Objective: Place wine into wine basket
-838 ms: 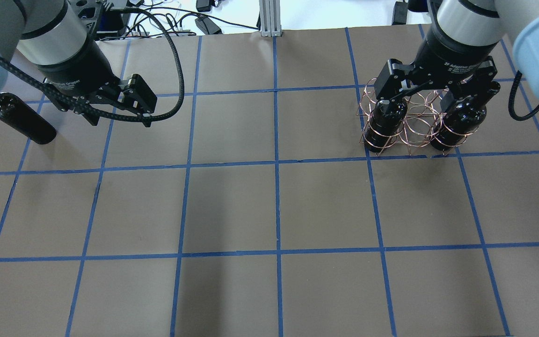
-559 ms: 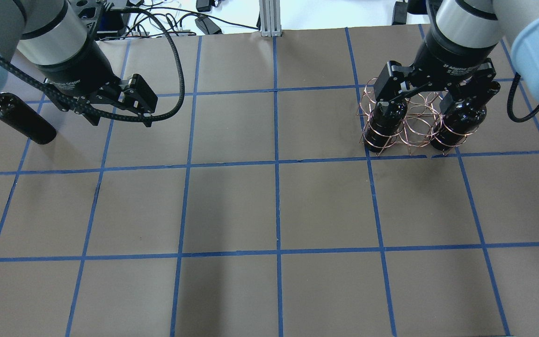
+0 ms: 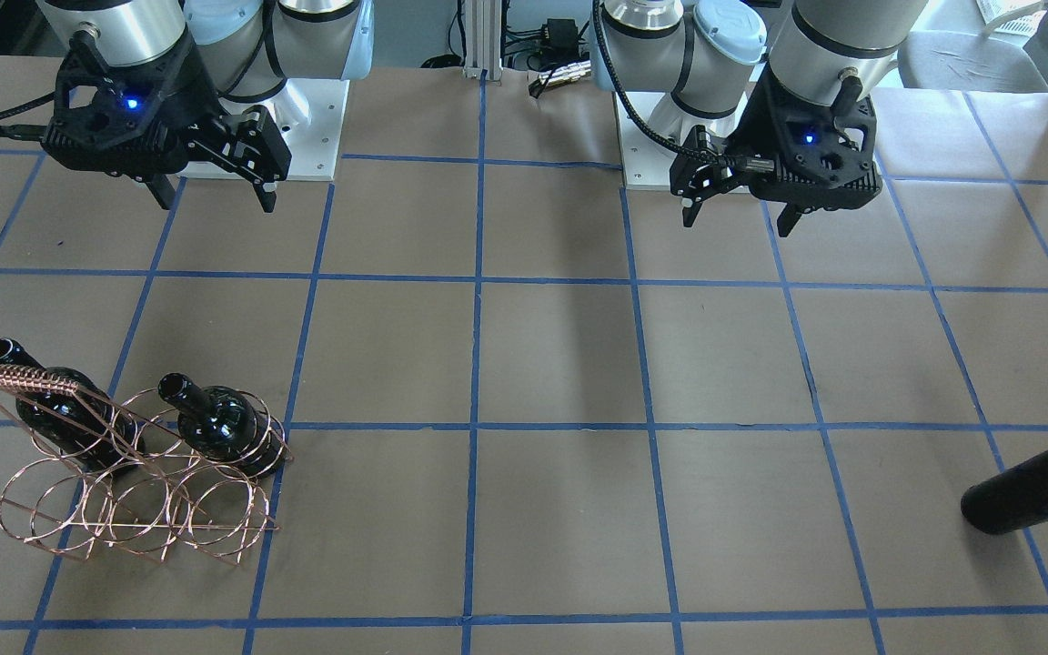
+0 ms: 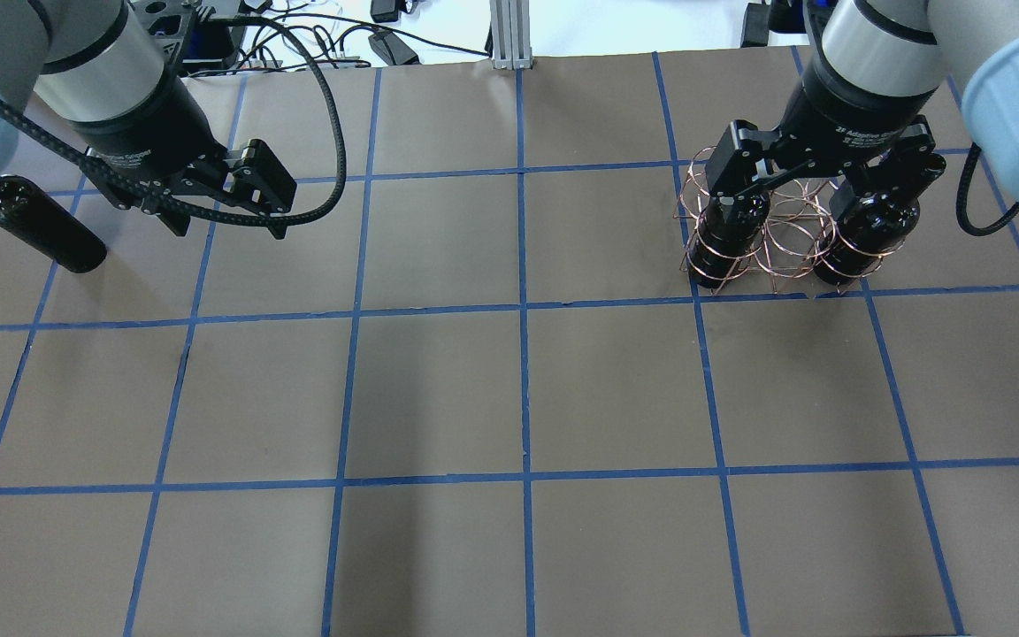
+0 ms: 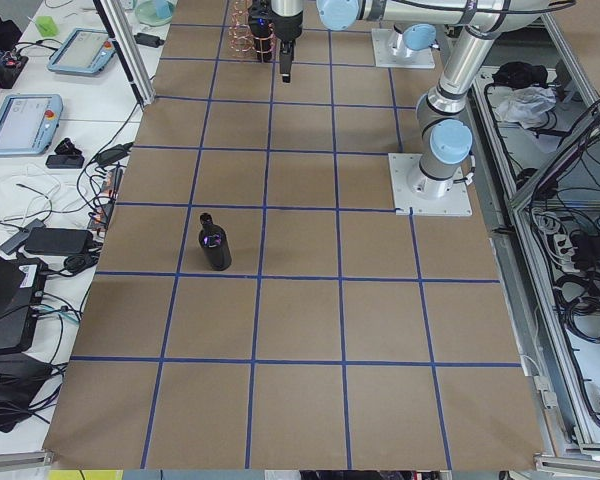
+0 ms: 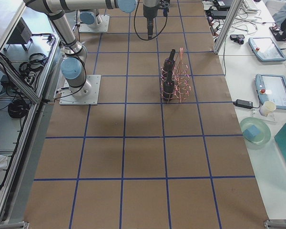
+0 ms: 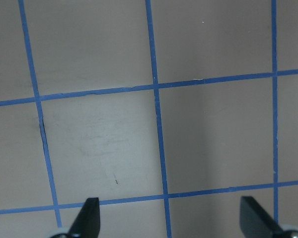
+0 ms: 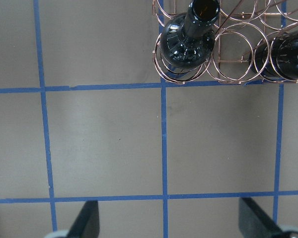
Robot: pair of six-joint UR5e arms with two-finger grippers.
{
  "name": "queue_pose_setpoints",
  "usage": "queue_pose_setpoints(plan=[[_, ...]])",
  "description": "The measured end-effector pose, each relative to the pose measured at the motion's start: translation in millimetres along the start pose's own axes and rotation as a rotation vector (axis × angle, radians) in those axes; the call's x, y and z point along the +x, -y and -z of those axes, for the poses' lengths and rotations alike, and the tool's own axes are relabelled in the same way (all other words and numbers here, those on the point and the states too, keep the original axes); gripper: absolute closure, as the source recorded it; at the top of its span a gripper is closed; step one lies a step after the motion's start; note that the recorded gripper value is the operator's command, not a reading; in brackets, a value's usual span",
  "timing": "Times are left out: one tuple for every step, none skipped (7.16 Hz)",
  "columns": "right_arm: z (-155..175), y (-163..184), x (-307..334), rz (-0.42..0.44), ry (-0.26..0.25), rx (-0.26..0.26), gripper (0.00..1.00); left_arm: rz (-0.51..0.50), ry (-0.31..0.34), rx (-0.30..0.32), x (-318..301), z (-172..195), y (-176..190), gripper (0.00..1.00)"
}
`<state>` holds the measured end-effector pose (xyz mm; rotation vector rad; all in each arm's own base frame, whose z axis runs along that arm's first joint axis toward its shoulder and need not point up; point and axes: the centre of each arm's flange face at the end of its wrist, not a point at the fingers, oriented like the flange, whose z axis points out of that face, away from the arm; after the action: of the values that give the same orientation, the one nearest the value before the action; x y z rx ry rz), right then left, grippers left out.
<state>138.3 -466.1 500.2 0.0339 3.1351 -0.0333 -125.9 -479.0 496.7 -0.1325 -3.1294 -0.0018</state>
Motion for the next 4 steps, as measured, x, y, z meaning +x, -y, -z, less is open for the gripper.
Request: queue_pose_setpoints(plan=[[0.0, 0.0, -0.1, 0.0, 0.001, 0.0, 0.0, 0.001, -0.001, -0.002, -0.1, -1.1, 1.0, 0.0], [-0.2, 0.0, -0.3, 0.0, 0.003, -0.001, 0.0, 0.0, 0.0, 0.003, 0.0, 0.9, 0.3, 0.0], [-1.2, 0.0, -0.3, -0.001, 0.005, -0.003, 0.0, -0.002, 0.001, 0.007, 0.2, 2.8, -0.8, 0.0], [-2.2, -0.2, -0.4, -0.001, 0.006, -0.004, 0.0, -0.002, 0.004, 0.005, -0.1, 2.6, -0.8, 0.0]])
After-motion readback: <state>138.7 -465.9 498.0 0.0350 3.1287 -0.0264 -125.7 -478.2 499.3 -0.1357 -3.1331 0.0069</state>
